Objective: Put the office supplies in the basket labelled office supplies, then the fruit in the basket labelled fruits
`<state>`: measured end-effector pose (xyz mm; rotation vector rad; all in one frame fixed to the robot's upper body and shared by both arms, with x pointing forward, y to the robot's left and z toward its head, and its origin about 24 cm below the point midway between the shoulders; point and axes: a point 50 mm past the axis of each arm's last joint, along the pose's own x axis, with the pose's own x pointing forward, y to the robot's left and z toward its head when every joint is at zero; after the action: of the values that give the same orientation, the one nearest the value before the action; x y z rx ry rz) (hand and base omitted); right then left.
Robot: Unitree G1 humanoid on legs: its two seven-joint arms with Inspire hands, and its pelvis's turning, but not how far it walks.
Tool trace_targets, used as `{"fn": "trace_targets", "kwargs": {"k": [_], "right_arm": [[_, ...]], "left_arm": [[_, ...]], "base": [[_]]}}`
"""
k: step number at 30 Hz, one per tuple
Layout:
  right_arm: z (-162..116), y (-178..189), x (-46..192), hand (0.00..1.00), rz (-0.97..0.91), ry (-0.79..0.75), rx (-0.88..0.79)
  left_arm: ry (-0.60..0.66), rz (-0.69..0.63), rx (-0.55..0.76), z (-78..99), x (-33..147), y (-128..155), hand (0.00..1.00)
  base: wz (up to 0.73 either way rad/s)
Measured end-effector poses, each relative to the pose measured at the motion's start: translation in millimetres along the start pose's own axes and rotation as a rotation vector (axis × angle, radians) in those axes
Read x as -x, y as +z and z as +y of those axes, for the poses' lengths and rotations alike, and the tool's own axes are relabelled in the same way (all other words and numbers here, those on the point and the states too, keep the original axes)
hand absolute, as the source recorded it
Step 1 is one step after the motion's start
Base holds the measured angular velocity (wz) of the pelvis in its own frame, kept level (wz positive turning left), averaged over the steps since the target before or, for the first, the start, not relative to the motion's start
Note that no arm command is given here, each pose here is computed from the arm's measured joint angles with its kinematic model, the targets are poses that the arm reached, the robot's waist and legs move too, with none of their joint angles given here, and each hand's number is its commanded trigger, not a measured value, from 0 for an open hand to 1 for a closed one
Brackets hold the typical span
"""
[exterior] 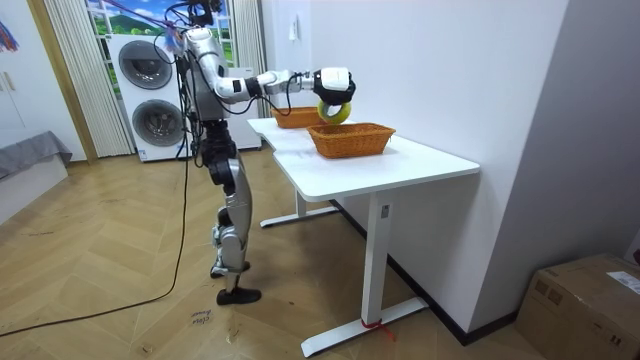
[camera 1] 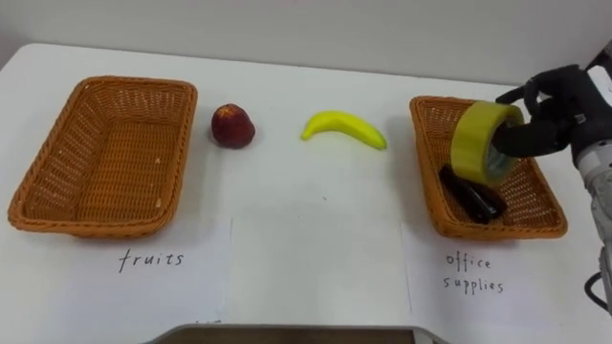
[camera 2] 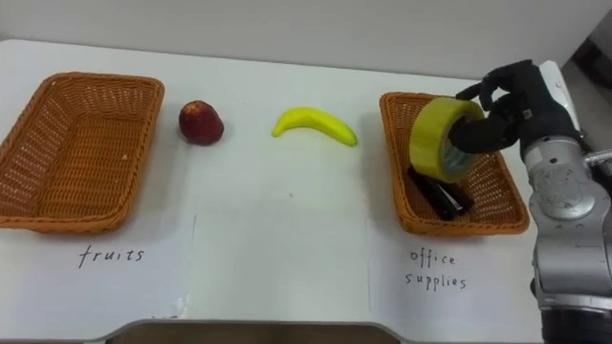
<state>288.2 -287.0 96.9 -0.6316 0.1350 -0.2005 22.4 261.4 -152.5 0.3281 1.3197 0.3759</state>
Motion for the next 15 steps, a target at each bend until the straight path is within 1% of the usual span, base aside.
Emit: {"fn": "trace_targets", "kwargs": {"k": [5,7,8,11,15], "right_arm": [[1.7,-5.2,-0.4,1.00,0.022,0.013,-0.005],[1.8,-5.3,-0.4,0.54,0.022,0.014,-0.004],[1.8,-5.6,-0.3,0.00,0.023,0.015,-0.001],[1.9,-5.8,-0.1,0.00,0.025,0.016,0.003],[1.2,-5.4,0.0,0.00,0.025,0.010,0.029]], "left_arm": [[-0.002,-0.012,0.031,-0.1,-1.2,6.8,0.00],[-0.003,-0.011,0.042,-0.2,-1.2,7.0,0.00],[-0.006,-0.009,0.057,-0.4,-1.2,6.7,0.00],[-0.011,-0.005,0.083,-0.9,-1.1,6.6,0.00],[-0.010,-0.023,0.085,-0.8,-1.0,8.4,0.00]], "base": [[0.00],[0.00],[0.00],[0.00],[0.00]]}}
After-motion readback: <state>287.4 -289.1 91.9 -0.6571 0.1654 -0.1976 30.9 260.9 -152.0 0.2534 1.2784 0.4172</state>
